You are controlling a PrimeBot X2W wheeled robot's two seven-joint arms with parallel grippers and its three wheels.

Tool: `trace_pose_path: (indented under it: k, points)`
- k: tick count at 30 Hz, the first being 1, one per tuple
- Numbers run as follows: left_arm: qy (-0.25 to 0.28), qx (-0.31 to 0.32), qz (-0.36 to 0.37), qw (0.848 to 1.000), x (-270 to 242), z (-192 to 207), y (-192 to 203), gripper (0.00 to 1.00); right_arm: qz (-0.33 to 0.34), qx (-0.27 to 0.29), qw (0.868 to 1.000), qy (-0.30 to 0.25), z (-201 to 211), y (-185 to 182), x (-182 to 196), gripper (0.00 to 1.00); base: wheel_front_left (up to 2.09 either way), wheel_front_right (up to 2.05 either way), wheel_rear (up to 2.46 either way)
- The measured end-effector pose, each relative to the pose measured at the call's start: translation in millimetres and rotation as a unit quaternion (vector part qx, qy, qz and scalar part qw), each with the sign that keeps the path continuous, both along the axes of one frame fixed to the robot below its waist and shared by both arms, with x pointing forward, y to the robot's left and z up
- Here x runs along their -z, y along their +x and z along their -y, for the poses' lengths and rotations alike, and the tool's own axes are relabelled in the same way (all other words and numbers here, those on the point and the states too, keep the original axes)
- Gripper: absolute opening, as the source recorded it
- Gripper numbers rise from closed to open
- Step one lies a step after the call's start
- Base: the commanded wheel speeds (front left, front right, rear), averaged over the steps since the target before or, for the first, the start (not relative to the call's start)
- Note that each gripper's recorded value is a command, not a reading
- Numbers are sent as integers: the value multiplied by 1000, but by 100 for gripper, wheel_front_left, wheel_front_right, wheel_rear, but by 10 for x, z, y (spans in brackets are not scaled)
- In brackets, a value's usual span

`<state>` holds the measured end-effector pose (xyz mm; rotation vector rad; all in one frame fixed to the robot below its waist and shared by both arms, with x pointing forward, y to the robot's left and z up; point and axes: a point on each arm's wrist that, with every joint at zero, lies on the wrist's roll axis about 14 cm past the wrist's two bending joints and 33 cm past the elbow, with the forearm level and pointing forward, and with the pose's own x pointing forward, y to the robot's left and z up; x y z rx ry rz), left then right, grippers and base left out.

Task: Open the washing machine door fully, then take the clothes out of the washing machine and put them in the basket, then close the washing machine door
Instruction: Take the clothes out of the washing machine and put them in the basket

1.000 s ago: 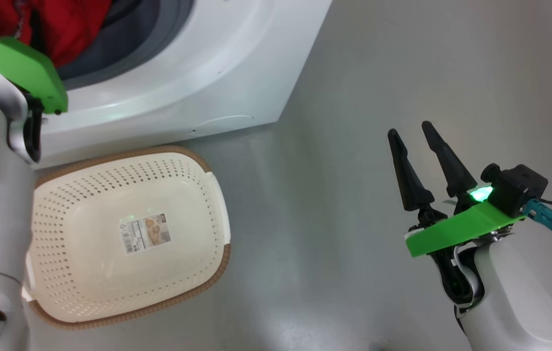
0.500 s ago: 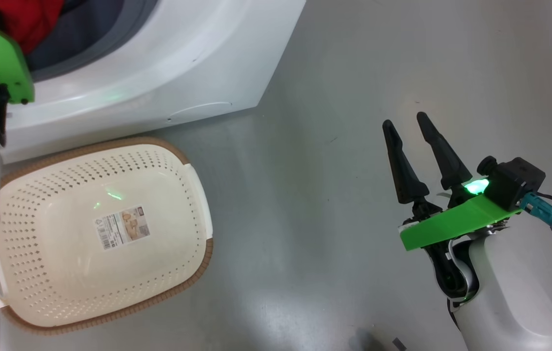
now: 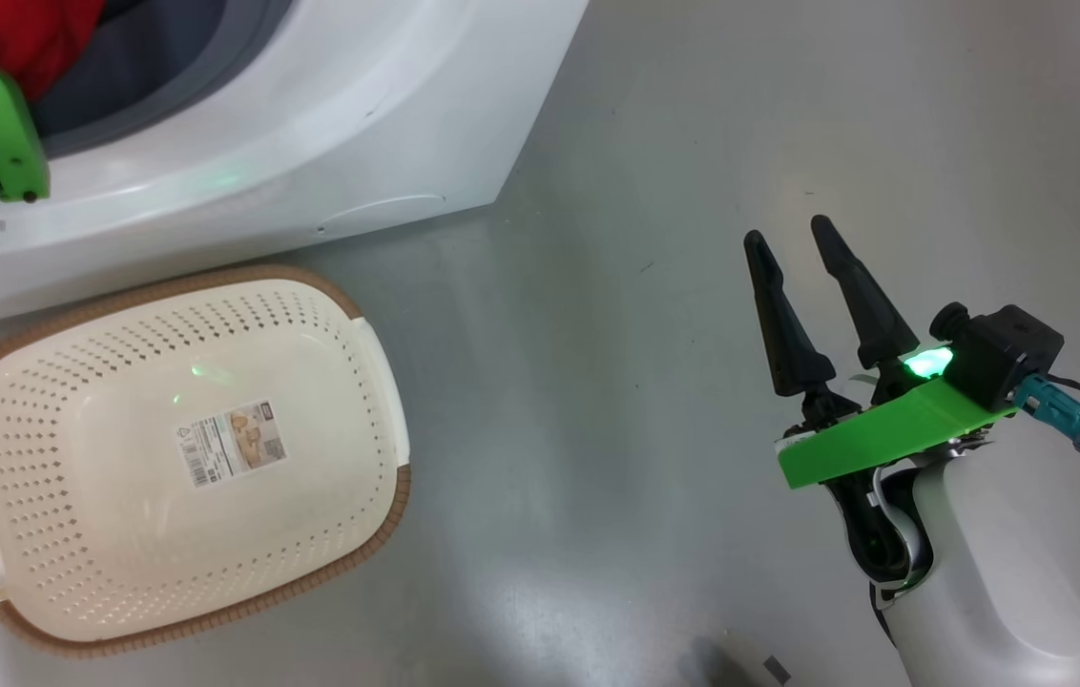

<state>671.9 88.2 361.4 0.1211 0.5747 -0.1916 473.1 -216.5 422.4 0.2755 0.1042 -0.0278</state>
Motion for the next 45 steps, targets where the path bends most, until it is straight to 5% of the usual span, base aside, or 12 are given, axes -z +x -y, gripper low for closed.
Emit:
trace_pose_path:
  k: [25,45]
  points:
    - [-38,31,88,995,-618,229,-216,0,42,-17,999,8,-128,-7,-371,100,0,0,0]
    - [-54,80,211,973,-1505,200,-724,0,74,-59,996,8,-362,-233,-707,100,0,0,0]
